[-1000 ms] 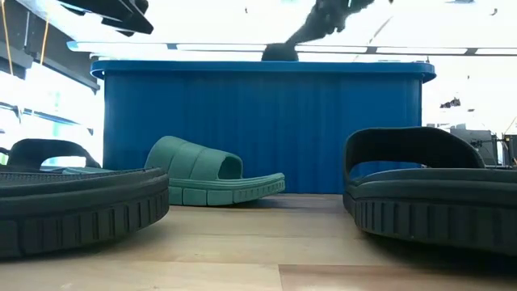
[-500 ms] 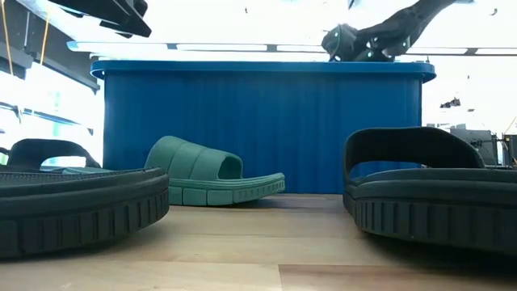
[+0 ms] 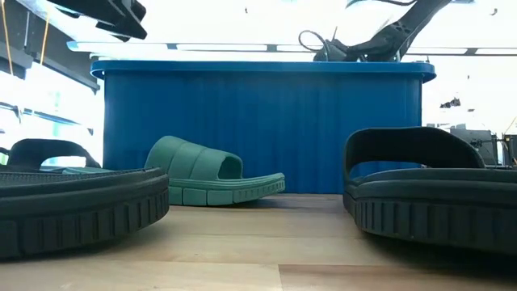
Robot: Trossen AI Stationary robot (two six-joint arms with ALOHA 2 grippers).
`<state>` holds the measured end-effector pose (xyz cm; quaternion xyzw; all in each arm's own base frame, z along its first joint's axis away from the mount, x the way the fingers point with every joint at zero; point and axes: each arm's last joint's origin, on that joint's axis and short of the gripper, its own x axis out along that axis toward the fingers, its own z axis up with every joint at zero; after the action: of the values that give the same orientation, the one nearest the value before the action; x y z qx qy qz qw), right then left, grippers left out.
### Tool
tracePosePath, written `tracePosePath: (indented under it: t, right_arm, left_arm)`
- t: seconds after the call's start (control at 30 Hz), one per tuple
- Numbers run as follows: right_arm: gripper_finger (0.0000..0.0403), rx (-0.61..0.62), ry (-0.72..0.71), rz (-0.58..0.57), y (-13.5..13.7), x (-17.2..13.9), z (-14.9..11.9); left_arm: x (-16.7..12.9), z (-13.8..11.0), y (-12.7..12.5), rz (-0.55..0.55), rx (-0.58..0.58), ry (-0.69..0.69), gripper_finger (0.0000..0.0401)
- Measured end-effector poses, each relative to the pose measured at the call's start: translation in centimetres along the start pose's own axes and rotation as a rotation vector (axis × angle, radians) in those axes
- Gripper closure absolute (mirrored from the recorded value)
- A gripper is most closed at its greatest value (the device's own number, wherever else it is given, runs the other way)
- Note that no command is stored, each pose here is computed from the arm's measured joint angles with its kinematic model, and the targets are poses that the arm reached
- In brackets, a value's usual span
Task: Pick and place slides into bin
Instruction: Put the black slipper into the blue bin
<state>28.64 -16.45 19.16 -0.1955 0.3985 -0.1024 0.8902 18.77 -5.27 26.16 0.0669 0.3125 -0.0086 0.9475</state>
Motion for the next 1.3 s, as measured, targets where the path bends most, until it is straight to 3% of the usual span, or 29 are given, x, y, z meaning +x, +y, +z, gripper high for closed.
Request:
tracePosePath:
  t: [0.23,0.47,0.67,0.77,0.9,0.97,1.07,1.3]
  right_arm:
    - [0.0188,-0.012,-0.123,-0.045,0.6,-3.4,2.8]
    - [0.0188,-0.023,-0.350,-0.068,2.1,-9.8,6.4]
    - [0.0188,0.092,-0.531,0.030,4.5,-15.7,8.1]
    - [0.0188,0.143,-0.599,0.187,6.2,-18.0,8.3]
    - [0.0188,0.117,-0.593,0.489,9.9,-19.2,8.7]
    - [0.0188,0.080,-0.560,0.575,12.7,-19.0,9.3]
    - [0.0188,0.075,-0.477,0.577,17.1,-18.5,9.9]
    - [0.0188,-0.019,-0.300,0.408,26.1,-16.7,9.1]
  left_arm:
    - [0.8,-0.6,-0.3,-0.042,-0.041,0.083,0.0233]
    - [3.4,-1.7,-1.2,-0.077,-0.075,0.242,0.0233]
    - [6.3,-2.6,-2.1,-0.107,-0.155,0.340,0.0233]
    - [7.2,-2.7,-2.5,-0.128,-0.178,0.348,0.0233]
    - [7.7,-2.6,-3.1,-0.152,-0.155,0.327,0.0233]
    - [7.7,-2.7,-3.2,-0.151,-0.130,0.333,0.0233]
    - [7.7,-2.1,-3.4,-0.145,-0.125,0.272,0.0233]
    - [7.6,-2.0,-3.2,-0.102,-0.102,0.255,0.0233]
